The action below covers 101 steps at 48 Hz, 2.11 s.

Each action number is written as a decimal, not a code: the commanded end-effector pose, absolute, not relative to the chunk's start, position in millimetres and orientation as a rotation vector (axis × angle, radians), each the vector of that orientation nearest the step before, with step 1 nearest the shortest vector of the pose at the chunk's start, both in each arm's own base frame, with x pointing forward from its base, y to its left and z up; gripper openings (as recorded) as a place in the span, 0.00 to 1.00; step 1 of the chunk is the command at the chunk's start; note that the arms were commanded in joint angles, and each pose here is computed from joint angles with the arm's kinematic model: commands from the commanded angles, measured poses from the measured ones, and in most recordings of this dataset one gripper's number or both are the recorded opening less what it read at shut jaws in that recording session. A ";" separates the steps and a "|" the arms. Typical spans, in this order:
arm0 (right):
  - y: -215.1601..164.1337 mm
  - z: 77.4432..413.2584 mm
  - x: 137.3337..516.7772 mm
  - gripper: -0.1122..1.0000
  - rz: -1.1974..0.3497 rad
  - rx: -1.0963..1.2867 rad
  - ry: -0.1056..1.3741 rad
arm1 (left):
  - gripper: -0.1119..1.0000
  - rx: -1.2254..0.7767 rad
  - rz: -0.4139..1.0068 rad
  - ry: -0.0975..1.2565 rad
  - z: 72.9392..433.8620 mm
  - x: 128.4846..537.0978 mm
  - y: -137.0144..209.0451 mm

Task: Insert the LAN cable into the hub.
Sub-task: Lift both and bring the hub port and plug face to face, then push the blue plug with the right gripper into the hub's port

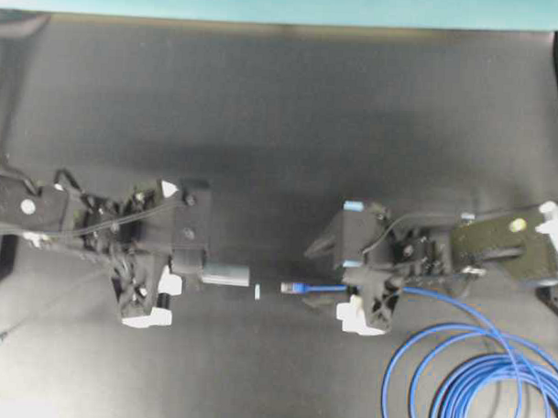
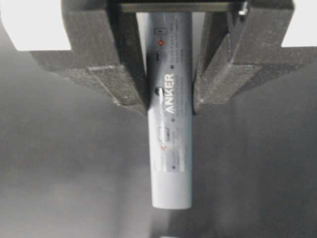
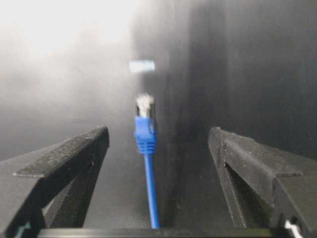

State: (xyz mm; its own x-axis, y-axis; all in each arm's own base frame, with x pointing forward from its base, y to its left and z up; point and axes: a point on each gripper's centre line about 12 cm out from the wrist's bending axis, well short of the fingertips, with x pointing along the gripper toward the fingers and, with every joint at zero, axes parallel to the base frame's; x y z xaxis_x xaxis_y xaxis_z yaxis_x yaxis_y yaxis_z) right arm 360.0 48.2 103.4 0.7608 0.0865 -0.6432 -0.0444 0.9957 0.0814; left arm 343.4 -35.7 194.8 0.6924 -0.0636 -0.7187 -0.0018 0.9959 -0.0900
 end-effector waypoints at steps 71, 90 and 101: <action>62.8 144.1 375.2 0.21 0.065 0.211 0.547 | 0.36 0.027 -0.042 0.922 222.6 390.1 -28.9; 53.5 142.6 376.4 0.22 0.042 0.214 0.547 | 0.36 0.036 -0.057 0.908 220.3 395.0 -34.3; 54.0 141.1 379.8 0.22 0.041 0.214 0.545 | 0.36 0.037 -0.057 0.894 220.2 397.9 -33.4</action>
